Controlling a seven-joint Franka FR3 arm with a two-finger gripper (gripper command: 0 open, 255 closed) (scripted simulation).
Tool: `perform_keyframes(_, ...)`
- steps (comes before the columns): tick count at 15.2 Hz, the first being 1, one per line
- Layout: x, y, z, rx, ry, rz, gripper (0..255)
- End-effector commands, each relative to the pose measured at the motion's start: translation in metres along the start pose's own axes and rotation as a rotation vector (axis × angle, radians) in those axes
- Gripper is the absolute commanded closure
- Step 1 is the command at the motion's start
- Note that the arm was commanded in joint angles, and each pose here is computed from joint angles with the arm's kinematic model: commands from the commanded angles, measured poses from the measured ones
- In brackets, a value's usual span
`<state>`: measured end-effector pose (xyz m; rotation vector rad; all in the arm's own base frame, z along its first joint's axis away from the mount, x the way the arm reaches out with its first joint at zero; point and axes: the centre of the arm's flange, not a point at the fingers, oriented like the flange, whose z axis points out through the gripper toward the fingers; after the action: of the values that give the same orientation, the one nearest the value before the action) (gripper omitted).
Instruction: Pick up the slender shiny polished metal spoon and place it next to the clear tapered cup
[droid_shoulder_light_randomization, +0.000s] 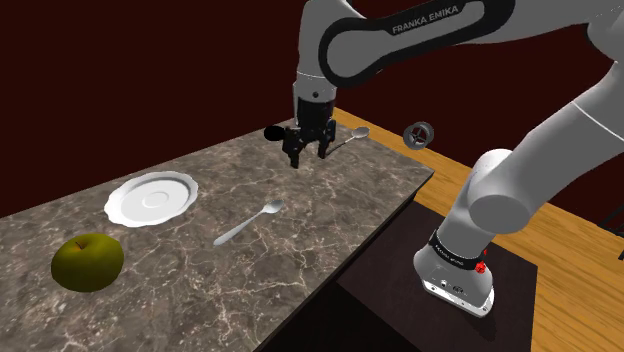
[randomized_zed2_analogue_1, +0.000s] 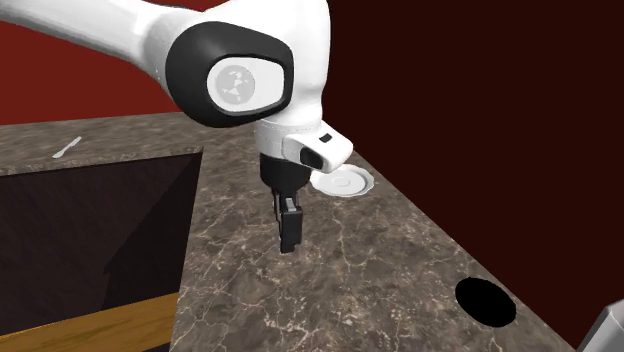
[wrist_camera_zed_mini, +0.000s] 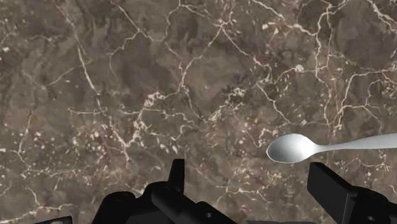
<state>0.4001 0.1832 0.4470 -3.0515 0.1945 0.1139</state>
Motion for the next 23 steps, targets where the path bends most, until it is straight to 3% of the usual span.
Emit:
perform_keyframes(1, 0.005, -0.022, 0.019, -0.01, -0.018, -0.005, 0)
perform_keyframes(8, 0.024, -0.091, 0.081, -0.043, -0.078, -0.022, 0)
perform_keyframes(16, 0.021, -0.09, 0.121, -0.043, -0.078, -0.022, 0)
perform_keyframes(23, 0.021, -0.09, 0.121, -0.043, -0.078, -0.022, 0)
